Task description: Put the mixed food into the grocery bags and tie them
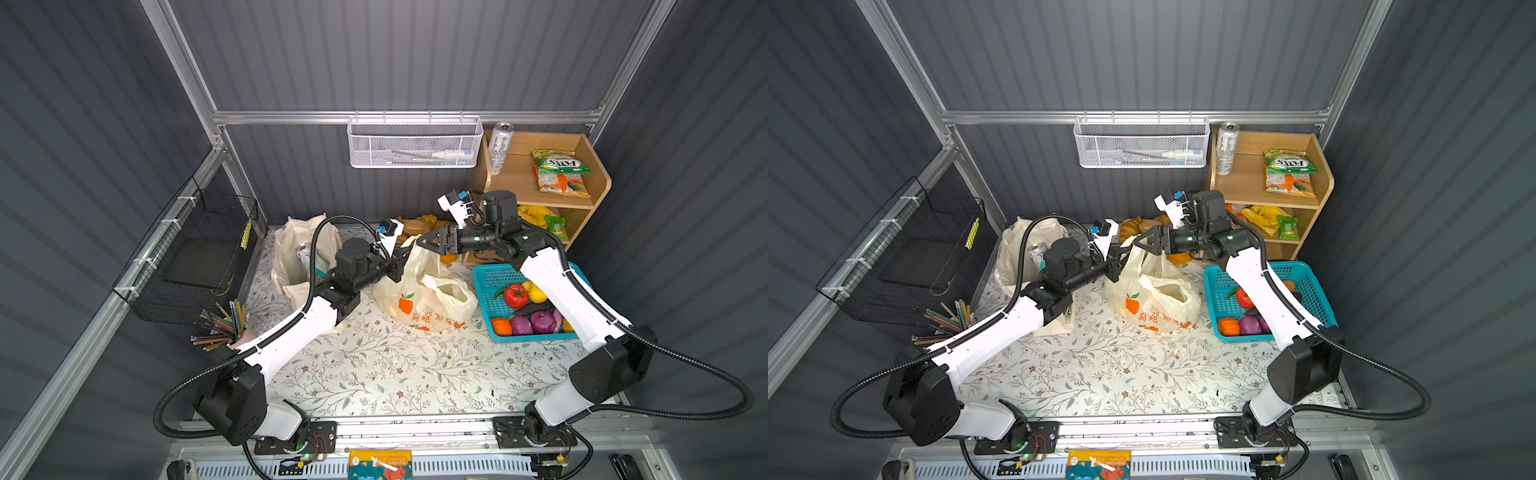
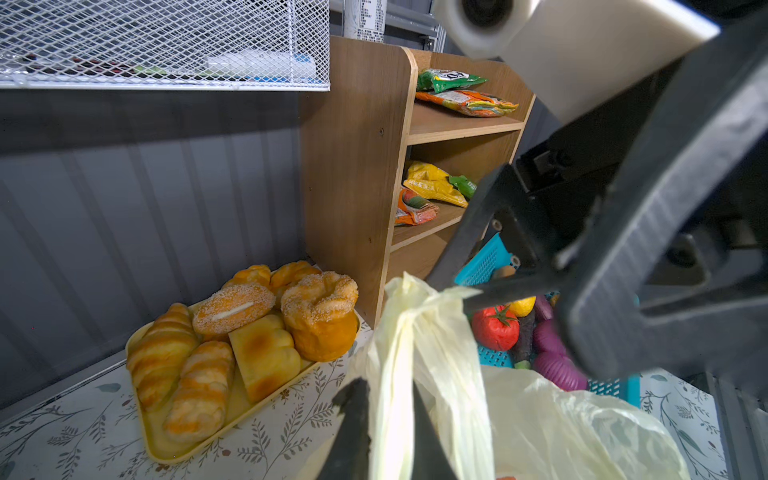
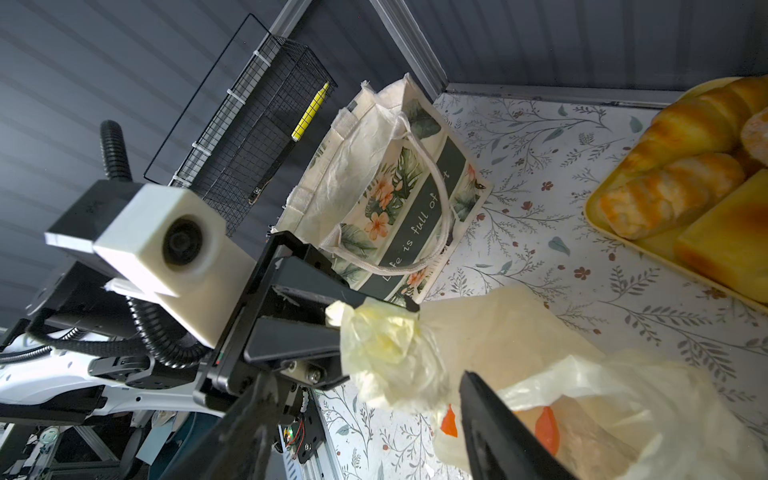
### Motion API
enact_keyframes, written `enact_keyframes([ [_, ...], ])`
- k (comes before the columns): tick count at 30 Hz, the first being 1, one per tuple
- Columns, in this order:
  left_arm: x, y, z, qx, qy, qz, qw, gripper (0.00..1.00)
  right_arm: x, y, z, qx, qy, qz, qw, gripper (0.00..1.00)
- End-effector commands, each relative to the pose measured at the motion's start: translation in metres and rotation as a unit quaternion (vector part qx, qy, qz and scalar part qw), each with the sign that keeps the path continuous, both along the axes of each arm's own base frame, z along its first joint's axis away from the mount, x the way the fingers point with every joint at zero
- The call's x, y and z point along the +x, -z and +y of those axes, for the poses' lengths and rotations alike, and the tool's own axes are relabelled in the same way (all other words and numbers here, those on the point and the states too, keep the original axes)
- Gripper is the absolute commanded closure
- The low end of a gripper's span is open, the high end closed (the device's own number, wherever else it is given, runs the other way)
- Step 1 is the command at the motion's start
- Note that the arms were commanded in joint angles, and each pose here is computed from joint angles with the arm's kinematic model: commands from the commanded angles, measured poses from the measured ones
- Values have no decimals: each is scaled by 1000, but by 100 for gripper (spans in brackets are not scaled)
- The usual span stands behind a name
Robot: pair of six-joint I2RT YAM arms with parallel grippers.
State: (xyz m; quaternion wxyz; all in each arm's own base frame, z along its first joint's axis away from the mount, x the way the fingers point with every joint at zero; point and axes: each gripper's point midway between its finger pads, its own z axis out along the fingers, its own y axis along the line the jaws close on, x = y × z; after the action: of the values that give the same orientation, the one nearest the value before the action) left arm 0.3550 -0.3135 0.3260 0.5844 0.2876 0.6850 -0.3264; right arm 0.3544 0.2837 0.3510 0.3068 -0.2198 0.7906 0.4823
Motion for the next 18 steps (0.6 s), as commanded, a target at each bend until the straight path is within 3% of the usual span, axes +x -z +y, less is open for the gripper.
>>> enact_keyframes([
  [1,-5,-10,2,-9,9,-22,1000,84,4,-2,5,8,-8,-3,1000,32],
  [4,-5,-8,0,-7,15,-19,1000,84,8,-5,10,18,-15,0,1000,45],
  [6,-4,-6,-1,-6,17,-16,1000,83,9,-8,15,30,-28,6,999,62],
  [10,2,-3,2,-4,12,-8,1000,65,9,-13,21,45,-48,15,998,100],
  [13,10,-7,19,-6,-10,-10,1000,44,10,-11,17,43,-38,13,998,100],
  [16,17,-25,62,-17,-61,-38,997,23,11,-10,12,45,-26,20,998,100],
  [18,10,-39,75,-12,-69,-67,995,16,14,-18,12,53,-24,7,998,100],
])
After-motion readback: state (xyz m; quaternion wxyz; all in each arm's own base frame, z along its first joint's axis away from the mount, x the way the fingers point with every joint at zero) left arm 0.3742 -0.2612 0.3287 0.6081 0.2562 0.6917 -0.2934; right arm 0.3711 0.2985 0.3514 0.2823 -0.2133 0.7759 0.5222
